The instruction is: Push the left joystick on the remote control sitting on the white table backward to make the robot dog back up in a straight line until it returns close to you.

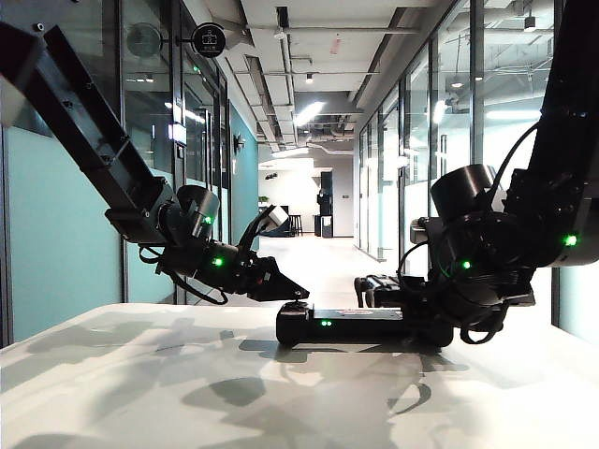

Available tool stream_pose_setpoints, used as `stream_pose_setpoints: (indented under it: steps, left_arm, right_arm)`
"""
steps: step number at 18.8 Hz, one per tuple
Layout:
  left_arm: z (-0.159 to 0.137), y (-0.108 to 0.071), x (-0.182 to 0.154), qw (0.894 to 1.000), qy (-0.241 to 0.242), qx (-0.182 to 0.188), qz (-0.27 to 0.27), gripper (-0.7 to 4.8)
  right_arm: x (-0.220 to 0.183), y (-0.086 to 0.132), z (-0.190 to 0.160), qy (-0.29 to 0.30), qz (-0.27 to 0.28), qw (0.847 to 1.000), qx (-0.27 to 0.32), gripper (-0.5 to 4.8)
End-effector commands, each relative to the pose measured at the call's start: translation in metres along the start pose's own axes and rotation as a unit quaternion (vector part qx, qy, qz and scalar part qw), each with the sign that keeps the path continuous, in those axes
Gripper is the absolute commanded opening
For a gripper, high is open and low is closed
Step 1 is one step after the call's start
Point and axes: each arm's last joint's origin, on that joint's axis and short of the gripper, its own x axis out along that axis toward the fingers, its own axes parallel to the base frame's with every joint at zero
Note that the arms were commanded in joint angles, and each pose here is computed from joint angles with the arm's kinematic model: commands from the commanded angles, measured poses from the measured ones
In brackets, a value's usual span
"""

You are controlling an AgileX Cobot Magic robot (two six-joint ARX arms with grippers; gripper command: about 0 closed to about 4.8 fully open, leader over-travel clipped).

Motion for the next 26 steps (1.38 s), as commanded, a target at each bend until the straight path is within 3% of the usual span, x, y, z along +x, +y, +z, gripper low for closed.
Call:
stream_pose_setpoints:
  steps: [1, 4, 7, 11, 13, 14, 16, 18, 19, 20, 26]
  left_arm:
    - [0.001, -0.003, 0.002, 1.000, -0.002, -0.003, -0.016, -0.06]
    - [0.001, -0.002, 0.002, 1.000, 0.000, -0.002, -0.009, -0.06]
    - [0.002, 0.003, 0.001, 0.997, 0.023, -0.031, 0.069, -0.06]
    - [0.012, 0.009, -0.004, 0.984, 0.036, -0.056, 0.164, -0.06]
    - [0.020, 0.013, -0.008, 0.962, 0.036, -0.104, 0.249, -0.06]
    - [0.027, 0.015, -0.013, 0.942, 0.037, -0.127, 0.308, -0.06]
    - [0.039, 0.015, -0.020, 0.927, 0.043, -0.125, 0.352, -0.06]
    - [0.056, 0.013, -0.028, 0.921, 0.035, -0.130, 0.365, -0.06]
    - [0.069, 0.010, -0.034, 0.921, 0.033, -0.132, 0.366, -0.06]
    - [0.076, 0.007, -0.037, 0.921, 0.035, -0.133, 0.366, -0.06]
    - [0.104, -0.006, -0.057, 0.907, 0.069, -0.152, 0.387, -0.06]
  right_arm:
    - [0.000, 0.000, 0.005, -0.017, -0.005, 1.000, 0.003, 1.57]
    - [0.000, 0.000, 0.005, -0.017, -0.005, 1.000, 0.003, 1.56]
    - [0.000, 0.000, 0.005, -0.017, -0.005, 1.000, 0.003, 1.56]
    - [0.000, 0.000, 0.005, -0.017, -0.004, 1.000, 0.001, 1.57]
    - [0.000, 0.001, 0.005, -0.017, -0.003, 1.000, 0.000, 1.57]
    - [0.000, 0.001, 0.005, -0.017, -0.003, 1.000, -0.001, 1.57]
    - [0.000, 0.001, 0.005, -0.017, -0.003, 1.000, -0.001, 1.57]
    - [0.000, 0.001, 0.005, -0.017, -0.001, 1.000, -0.001, 1.79]
    - [0.000, 0.001, 0.005, -0.017, -0.001, 1.000, -0.001, 2.57]
    - [0.000, 0.001, 0.005, -0.017, -0.001, 1.000, -0.001, 2.83]
    - [-0.004, 0.001, 0.011, -0.014, 0.000, 1.000, -0.013, 2.84]
